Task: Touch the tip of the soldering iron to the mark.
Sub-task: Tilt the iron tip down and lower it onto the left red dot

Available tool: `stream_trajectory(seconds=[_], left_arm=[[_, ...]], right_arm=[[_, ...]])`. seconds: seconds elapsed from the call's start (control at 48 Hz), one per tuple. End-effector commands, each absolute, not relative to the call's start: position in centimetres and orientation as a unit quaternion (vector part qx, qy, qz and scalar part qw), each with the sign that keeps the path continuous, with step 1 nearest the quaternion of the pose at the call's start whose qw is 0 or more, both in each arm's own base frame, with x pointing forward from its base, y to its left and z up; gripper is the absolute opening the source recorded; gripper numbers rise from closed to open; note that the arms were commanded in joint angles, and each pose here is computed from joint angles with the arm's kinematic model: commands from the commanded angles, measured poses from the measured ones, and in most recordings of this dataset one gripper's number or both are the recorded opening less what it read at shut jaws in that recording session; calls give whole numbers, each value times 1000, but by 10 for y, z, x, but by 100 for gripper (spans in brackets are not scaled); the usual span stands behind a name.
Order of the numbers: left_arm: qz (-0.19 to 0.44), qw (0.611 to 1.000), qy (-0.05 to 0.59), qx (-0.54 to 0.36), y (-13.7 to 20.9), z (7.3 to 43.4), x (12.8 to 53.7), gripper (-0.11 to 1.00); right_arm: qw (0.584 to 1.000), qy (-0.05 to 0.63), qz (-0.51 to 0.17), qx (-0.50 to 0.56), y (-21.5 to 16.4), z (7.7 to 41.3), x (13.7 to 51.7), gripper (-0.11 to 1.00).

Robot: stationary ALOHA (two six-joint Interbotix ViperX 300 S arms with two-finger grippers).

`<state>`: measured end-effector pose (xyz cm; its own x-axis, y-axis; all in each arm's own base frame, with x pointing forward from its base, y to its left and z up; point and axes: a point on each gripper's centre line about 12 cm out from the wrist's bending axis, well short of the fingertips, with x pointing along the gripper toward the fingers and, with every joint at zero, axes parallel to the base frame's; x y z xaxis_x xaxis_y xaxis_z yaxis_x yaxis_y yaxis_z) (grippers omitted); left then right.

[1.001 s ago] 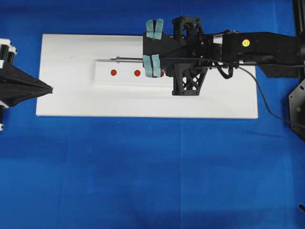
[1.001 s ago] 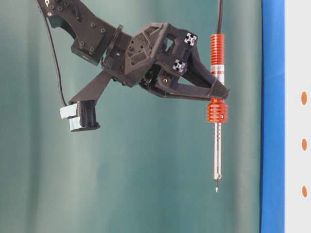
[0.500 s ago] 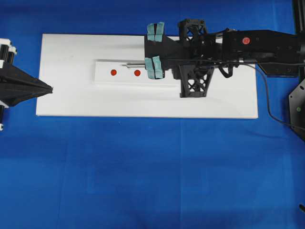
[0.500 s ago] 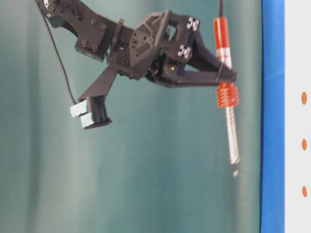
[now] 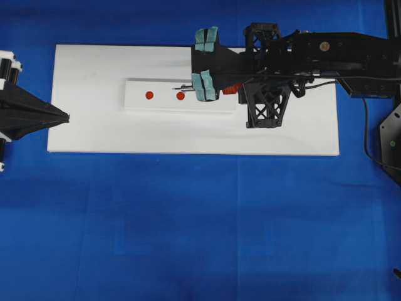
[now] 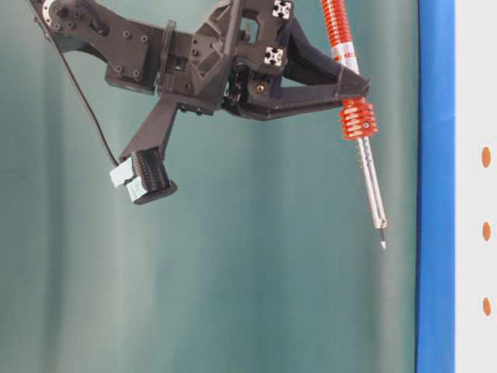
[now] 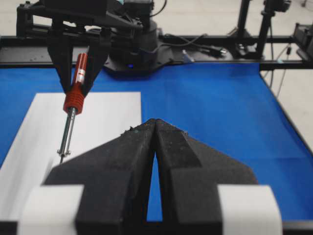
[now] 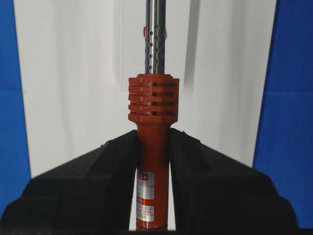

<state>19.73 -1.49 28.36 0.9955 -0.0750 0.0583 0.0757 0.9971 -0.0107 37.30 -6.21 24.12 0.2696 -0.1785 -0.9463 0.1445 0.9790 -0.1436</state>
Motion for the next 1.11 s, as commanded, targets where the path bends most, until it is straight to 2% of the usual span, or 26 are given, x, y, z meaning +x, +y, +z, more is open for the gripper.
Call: stream_trajectory(seconds=[0.0,0.646,1.084], left_arm=[[-39,999,-36,-4,-15,288,199,0],[-40,999,-37,-4,-16,288,199,0],[-39,999,-37,-4,-15,288,199,0]], right_arm=[[810,578,-102,-14,-61,257,375,7],[812,574,-101,-13,-61,256,377,7],[808,581,-99,-14,-66,229,401,7]])
